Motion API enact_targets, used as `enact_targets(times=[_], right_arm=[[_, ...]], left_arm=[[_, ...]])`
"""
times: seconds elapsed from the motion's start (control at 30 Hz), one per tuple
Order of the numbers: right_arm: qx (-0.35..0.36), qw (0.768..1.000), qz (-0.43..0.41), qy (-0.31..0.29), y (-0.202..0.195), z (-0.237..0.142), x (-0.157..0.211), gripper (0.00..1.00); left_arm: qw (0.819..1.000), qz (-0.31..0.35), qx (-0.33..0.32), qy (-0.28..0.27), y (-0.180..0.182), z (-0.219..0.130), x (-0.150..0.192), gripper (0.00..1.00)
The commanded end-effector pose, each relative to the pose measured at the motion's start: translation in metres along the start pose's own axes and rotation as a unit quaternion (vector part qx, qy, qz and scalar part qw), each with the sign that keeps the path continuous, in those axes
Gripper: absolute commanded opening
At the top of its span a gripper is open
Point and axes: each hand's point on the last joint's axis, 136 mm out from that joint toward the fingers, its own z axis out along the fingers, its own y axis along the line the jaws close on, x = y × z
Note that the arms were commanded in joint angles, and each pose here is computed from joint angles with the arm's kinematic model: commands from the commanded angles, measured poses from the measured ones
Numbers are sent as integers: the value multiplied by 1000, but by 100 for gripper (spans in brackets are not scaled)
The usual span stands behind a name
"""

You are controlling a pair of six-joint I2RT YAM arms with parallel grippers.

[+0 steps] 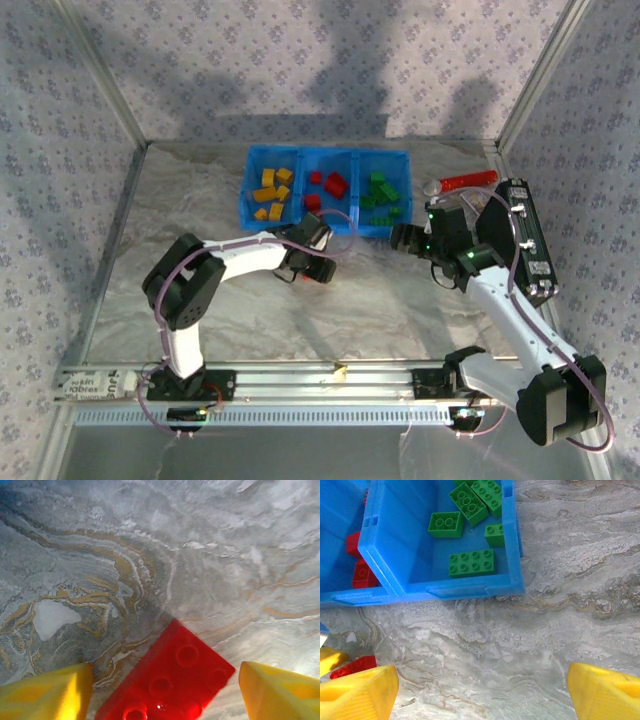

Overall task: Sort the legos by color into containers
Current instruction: Pick up the lego from the center of the table, then place the lego in the container.

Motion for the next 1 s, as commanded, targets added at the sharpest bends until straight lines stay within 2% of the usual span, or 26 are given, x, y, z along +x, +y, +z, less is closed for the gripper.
enact_targets(times=[0.0,0.2,0.3,0.57,0.8,0.97], right_arm=[[3,1000,10,8,-5,-2,7,89],[2,1000,15,4,-6,-2,4,89],[-1,1000,18,3,-6,-2,4,89],[4,1000,19,2,-10,-4,4,89],[-7,1000,25,1,-8,-4,3,90],[-7,1000,24,2,-8,-7,5,89]], left_arm=[[999,23,-24,21,4,2,7,71],[997,39,-56,24,9,1,14,39],[998,38,-52,8,7,-7,7,30],[996,26,-23,-86,-9,-52,-43,27],[976,-1,1,-216,-17,-108,-122,26],[970,7,-11,-242,-21,-117,-173,25]])
